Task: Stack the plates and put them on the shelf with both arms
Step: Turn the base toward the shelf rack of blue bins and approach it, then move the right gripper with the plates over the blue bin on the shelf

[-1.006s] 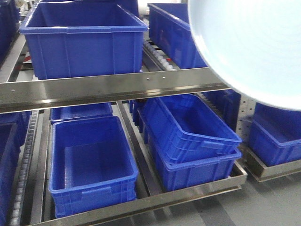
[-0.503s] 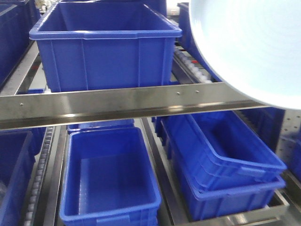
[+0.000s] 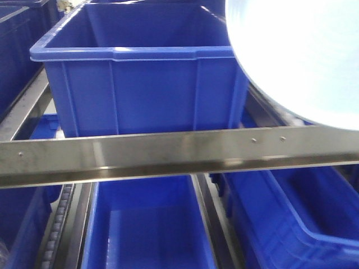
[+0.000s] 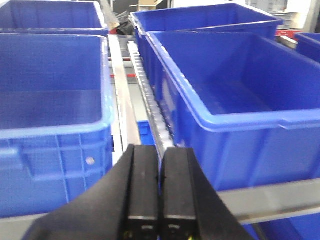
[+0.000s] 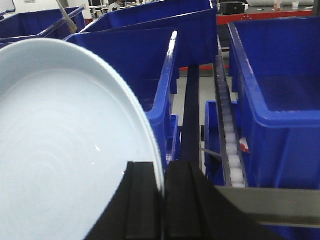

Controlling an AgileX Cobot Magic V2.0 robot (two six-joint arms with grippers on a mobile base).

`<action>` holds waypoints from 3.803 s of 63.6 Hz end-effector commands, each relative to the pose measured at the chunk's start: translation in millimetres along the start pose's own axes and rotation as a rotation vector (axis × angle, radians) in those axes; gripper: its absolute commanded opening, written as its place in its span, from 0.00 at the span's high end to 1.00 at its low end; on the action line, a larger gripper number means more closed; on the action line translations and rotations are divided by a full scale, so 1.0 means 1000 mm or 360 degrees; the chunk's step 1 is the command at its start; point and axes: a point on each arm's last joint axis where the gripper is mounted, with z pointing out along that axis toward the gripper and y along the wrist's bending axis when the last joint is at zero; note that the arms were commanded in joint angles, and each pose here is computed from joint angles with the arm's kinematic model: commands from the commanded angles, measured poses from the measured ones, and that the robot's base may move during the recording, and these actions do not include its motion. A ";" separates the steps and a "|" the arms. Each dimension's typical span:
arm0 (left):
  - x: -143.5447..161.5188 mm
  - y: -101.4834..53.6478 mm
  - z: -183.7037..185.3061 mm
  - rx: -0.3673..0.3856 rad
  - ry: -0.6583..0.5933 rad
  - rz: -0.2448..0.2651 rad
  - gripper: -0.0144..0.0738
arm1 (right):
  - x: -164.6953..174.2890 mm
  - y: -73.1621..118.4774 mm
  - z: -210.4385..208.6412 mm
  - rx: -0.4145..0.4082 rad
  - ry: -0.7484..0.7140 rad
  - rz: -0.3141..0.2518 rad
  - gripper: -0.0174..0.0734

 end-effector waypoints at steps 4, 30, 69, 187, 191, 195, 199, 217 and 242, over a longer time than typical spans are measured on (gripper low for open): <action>-0.017 0.001 -0.001 -0.0020 -0.0166 -0.0016 0.75 | -0.020 0.001 -0.001 0.0004 -0.0217 -0.0004 0.75; -0.017 0.001 -0.001 -0.0020 -0.0166 -0.0016 0.75 | -0.020 0.001 -0.001 0.0004 -0.0217 -0.0004 0.75; -0.017 0.001 -0.001 -0.0020 -0.0166 -0.0016 0.75 | -0.020 0.001 -0.001 0.0004 -0.0217 -0.0004 0.75; -0.017 0.001 -0.001 -0.0020 -0.0166 -0.0016 0.75 | -0.099 0.015 0.083 -0.0009 -0.0042 -0.0040 0.75; -0.017 0.001 -0.001 -0.0020 -0.0166 -0.0016 0.75 | -0.100 0.015 0.099 -0.0005 0.0016 -0.0040 0.75; -0.017 0.001 -0.001 -0.0020 -0.0166 -0.0016 0.75 | -0.098 0.016 0.116 0.0000 0.0090 -0.0040 0.75; -0.017 0.001 -0.001 -0.0020 -0.0166 -0.0016 0.75 | -0.096 0.016 0.132 0.0005 0.0139 -0.0039 0.75; -0.017 0.001 -0.001 -0.0020 -0.0166 -0.0016 0.75 | -0.076 0.016 0.183 0.0013 0.0251 -0.0017 0.75; -0.017 0.001 -0.001 -0.0020 -0.0166 -0.0016 0.75 | -0.043 0.015 0.217 0.0031 0.0313 0.0031 0.75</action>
